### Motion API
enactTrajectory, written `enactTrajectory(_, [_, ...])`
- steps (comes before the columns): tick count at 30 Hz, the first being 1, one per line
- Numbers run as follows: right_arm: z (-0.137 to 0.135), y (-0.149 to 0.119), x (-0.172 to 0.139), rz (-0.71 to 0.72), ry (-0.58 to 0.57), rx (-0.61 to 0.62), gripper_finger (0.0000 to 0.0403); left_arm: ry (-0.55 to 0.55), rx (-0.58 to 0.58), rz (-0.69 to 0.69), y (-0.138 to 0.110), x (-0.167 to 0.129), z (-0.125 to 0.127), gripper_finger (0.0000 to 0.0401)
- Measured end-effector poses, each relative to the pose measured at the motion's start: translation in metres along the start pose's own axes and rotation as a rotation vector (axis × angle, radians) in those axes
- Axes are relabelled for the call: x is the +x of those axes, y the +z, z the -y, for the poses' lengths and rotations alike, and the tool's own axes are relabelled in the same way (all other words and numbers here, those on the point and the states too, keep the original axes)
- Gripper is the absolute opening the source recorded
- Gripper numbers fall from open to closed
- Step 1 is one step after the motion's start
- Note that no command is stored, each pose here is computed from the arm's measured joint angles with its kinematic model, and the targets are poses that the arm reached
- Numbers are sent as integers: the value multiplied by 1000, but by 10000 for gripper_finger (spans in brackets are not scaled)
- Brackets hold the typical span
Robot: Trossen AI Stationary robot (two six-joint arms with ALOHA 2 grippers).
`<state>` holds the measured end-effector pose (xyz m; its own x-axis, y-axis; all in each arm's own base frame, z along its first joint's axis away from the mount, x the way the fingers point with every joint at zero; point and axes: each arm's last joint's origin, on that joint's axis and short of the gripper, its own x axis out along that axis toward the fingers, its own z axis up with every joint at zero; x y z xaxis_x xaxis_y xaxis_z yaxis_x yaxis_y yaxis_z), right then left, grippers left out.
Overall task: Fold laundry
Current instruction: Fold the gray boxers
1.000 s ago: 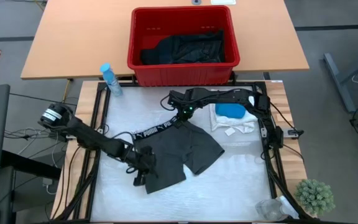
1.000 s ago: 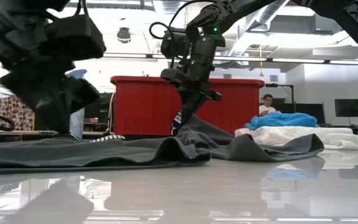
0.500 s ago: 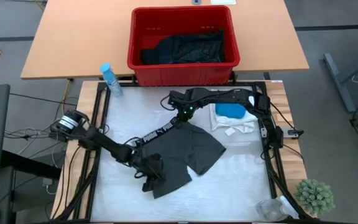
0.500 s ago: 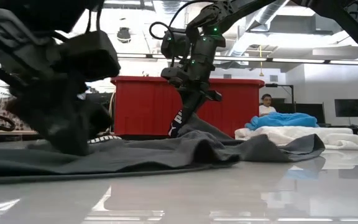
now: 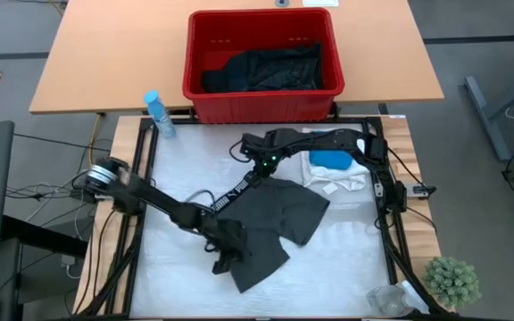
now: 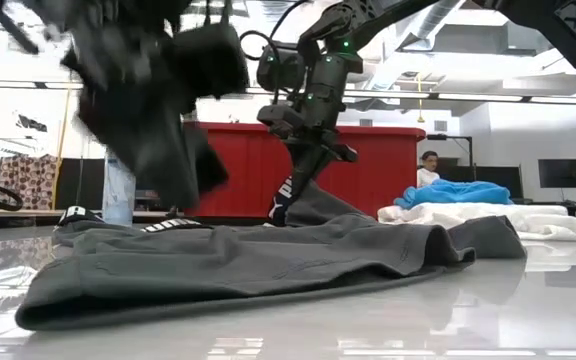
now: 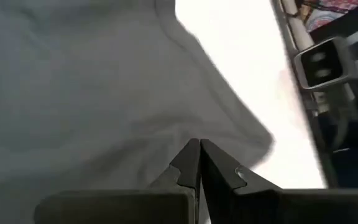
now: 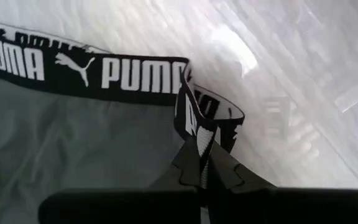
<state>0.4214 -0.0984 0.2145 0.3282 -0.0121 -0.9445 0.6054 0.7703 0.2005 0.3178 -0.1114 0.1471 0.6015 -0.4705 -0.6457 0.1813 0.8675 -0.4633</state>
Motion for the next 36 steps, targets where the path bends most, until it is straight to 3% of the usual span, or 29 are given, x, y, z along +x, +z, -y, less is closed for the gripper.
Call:
enactTrajectory(3, [-4, -1, 0, 7, 5, -10, 25, 72, 30, 31, 10, -36, 12, 0])
enactTrajectory(8, [-5, -1, 0, 22, -15, -14, 26, 361, 106, 94, 8, -91, 18, 0])
enactTrajectory(10, [-3, 0, 0, 42, -52, -9, 29, 447, 112, 95, -1, -99, 12, 0])
enactTrajectory(14, [12, 9, -1, 91, -107, 23, 39, 518, 49, 17, -35, -95, -9, 0])
enactTrajectory(22, [35, 21, -3, 115, -136, 76, 91, 470, -62, -18, -90, -83, -34, 0])
enactTrajectory(28, [47, 26, -5, 126, -136, 104, 175, 441, -74, -51, -101, -83, -38, 0])
enactTrajectory(31, [53, 22, -5, 72, -151, 184, 218, 433, -90, -60, -103, -82, -39, 0])
enactTrajectory(34, [42, 13, -12, 17, -113, 189, 238, 428, -133, -54, -103, -82, -39, 0])
enactTrajectory(36, [16, 3, -21, 7, -21, 174, 239, 419, -157, -53, -103, -82, -38, 0])
